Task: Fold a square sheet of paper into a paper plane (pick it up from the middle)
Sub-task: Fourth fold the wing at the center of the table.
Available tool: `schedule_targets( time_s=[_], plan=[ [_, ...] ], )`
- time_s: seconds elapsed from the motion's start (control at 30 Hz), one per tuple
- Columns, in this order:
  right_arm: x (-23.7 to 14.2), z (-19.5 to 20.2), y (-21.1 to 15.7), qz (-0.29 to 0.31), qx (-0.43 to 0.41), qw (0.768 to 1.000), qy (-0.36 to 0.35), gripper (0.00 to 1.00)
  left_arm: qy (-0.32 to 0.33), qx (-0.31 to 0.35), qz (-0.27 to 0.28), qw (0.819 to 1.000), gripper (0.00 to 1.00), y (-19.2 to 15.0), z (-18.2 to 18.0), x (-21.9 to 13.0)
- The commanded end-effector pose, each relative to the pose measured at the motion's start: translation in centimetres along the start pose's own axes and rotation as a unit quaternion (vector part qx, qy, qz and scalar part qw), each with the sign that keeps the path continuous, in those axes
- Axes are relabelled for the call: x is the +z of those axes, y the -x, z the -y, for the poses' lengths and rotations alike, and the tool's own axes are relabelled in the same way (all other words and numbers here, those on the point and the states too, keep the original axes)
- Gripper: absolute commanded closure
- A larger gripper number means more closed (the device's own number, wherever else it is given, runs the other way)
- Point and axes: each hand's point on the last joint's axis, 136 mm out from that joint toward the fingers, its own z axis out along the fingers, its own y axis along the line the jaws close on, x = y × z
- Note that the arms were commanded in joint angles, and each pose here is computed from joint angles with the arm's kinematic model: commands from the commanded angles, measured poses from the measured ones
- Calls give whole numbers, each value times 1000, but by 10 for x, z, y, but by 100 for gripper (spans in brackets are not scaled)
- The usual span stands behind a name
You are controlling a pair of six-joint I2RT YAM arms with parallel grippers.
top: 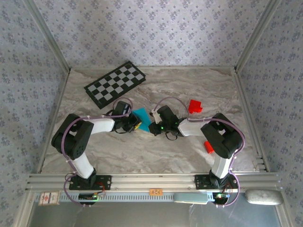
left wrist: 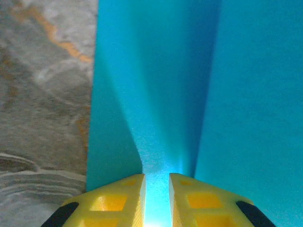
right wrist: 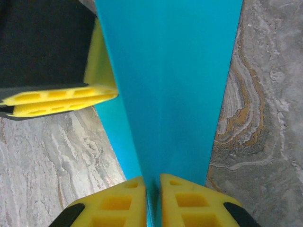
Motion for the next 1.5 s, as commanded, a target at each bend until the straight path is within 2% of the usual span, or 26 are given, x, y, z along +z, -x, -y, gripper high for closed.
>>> schedule_targets(
  time_s=[0.0, 0.2, 0.93, 1.2, 1.47],
  plan=[
    [0, 3, 3, -6, -16, 1000, -13, 82, 28, 2, -18, 999, 80, -6, -7, 3],
    [-3, 0, 3, -4, -48, 999, -11, 73, 47, -5, -24, 999, 80, -8, -15, 5],
    [3, 0, -6, -20, -105, 993, -44, 56, 48, -1, -34, 998, 78, -11, -13, 6],
    [1, 6, -2, -11, -107, 992, -69, 59, 47, 0, -38, 998, 74, -13, -13, 5],
    [-2, 7, 1, -3, -108, 992, -73, 76, 54, -2, -38, 998, 74, -13, -17, 6]
  ],
)
